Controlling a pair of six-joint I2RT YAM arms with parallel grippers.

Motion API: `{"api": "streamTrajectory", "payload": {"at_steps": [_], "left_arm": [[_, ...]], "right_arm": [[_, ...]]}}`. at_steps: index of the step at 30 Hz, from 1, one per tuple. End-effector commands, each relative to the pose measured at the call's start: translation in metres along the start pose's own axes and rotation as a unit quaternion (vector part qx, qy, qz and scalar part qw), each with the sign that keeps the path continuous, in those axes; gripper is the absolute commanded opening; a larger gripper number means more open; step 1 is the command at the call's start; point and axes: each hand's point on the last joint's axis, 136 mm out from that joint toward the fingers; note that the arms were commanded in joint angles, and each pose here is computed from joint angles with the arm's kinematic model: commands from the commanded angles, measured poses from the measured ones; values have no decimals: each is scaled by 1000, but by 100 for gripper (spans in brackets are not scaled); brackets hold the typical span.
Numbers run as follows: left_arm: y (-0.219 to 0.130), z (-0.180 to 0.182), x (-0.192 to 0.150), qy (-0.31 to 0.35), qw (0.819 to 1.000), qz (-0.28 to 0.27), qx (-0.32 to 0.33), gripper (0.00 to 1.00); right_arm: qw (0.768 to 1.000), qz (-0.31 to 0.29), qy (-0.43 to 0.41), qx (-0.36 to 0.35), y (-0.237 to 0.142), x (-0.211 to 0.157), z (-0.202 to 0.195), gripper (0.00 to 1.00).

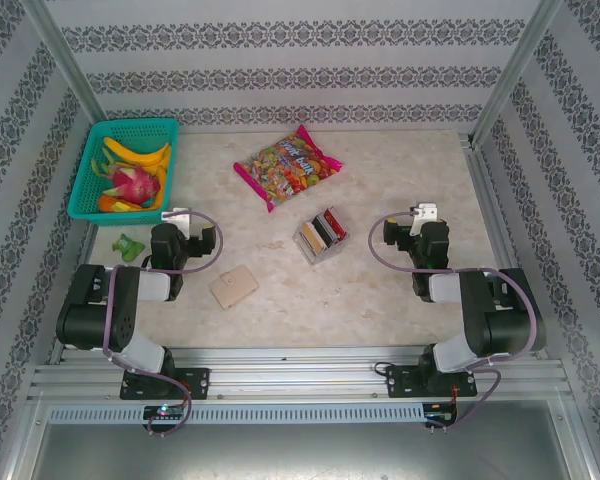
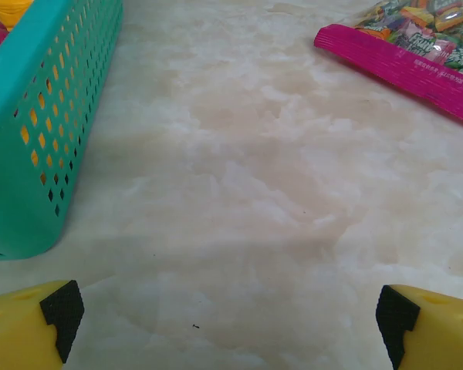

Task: Put the credit cards into the card holder
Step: Move the storage box to the center of the table.

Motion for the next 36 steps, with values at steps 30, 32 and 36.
{"api": "streamTrajectory", "payload": {"at_steps": [30, 32, 36], "left_arm": [[-41, 21, 41, -54, 998, -7, 38, 100], [-51, 19, 51, -84, 996, -15, 28, 100], [-75, 46, 39, -240, 964, 26, 113, 100]], "right_arm": [[998, 33, 50, -8, -37, 52, 6, 98], [991, 57, 118, -28, -53, 64, 2, 98], [966, 126, 168, 149, -89, 86, 69, 98]]}}
Point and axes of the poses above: each hand's point on the last joint's axis, 136 mm out from that joint toward the fingers, its own y axis out along the fingers, its own z axis along the line the jaws close on, x = y × z, and after that the axes turned 6 degrees about y, right-handed
